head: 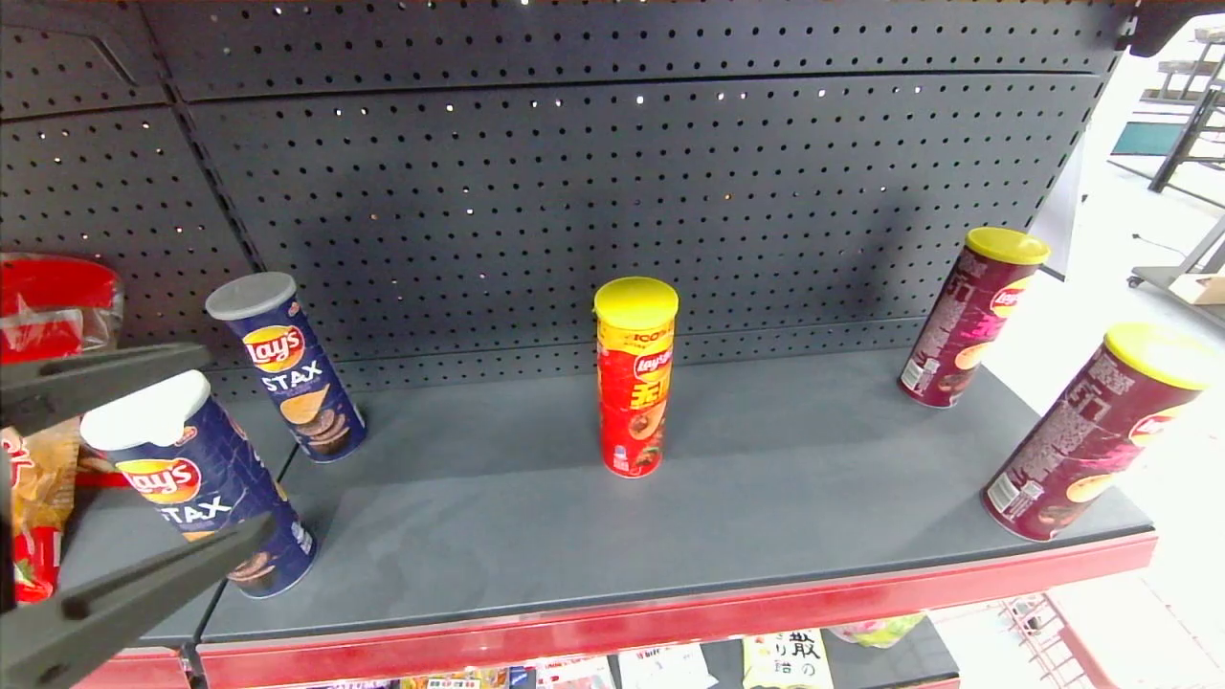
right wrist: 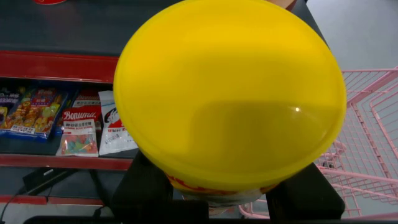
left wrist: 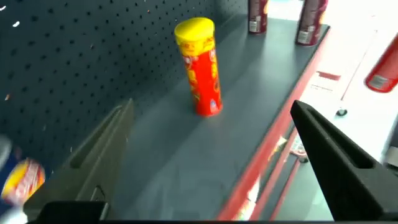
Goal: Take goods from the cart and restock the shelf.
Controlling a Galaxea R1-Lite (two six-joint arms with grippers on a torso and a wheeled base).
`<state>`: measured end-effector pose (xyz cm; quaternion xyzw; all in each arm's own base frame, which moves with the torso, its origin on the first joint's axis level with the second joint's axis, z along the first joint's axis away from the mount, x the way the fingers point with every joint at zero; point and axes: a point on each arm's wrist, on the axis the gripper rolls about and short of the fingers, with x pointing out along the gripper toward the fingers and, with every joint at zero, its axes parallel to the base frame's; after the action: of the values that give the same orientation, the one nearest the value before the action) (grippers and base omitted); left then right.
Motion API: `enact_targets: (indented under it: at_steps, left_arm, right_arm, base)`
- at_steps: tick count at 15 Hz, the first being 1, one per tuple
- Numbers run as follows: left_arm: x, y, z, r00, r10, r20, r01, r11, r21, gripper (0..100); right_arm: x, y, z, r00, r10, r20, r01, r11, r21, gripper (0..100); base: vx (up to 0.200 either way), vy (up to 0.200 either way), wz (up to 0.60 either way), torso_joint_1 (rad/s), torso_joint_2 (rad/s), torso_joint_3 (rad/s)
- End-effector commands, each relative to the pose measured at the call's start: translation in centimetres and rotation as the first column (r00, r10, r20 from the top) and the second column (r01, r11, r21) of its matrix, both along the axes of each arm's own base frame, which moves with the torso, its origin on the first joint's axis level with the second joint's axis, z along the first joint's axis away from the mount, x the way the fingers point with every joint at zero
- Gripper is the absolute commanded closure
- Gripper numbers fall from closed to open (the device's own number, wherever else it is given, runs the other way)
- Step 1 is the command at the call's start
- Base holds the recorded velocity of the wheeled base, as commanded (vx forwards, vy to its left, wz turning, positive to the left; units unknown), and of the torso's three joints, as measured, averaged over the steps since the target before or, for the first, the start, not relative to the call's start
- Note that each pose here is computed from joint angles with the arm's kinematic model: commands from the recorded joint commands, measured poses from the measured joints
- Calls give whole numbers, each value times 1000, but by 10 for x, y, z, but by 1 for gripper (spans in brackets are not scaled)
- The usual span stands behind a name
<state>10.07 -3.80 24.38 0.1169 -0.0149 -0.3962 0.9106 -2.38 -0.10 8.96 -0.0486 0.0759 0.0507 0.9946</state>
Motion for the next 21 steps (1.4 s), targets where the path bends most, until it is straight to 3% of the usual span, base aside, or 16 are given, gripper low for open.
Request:
enact_targets:
  at_steps: [1,3,5,7,10,14,21]
  left_arm:
    - [47,-32,-14,995,-50,-87,54,998,44,0]
    - [56,-54,-11,995,-54,-88,59,996,62,0]
    - [71,-74,-12,994,-4,-113,14,996,87,0]
    - [91,-87,-16,988,46,-146,-32,994,102,0]
    - [109,-104,-16,987,26,-159,-8,994,112,0]
    - [127,-125,-43,973,13,-229,28,985,172,0]
    - [164,-159,-62,979,43,-201,-7,984,178,0]
  right_arm:
    - [0,0,0,1000,1,-1,-1,1000,-1,100]
    - [0,0,0,1000,-1,-1,1,1000,-1,100]
    - [0,0,0,1000,1,-1,-1,1000,-1,100]
    - [0,0,0,1000,-1,-1,1,1000,-1,100]
    - [0,0,0,1000,-1,-1,1,1000,-1,100]
    - [0,0,0,1000,-1,-1,1,1000,1,100]
    - [0,0,0,1000,-1,-2,1,1000,2,100]
  base:
    - [0,0,0,0,0,0]
    - [0,0,0,0,0,0]
    - [0,0,0,0,0,0]
    - [0,0,0,0,0,0]
    - [0,0,0,0,0,0]
    - [0,0,0,0,0,0]
    - [0,0,0,0,0,0]
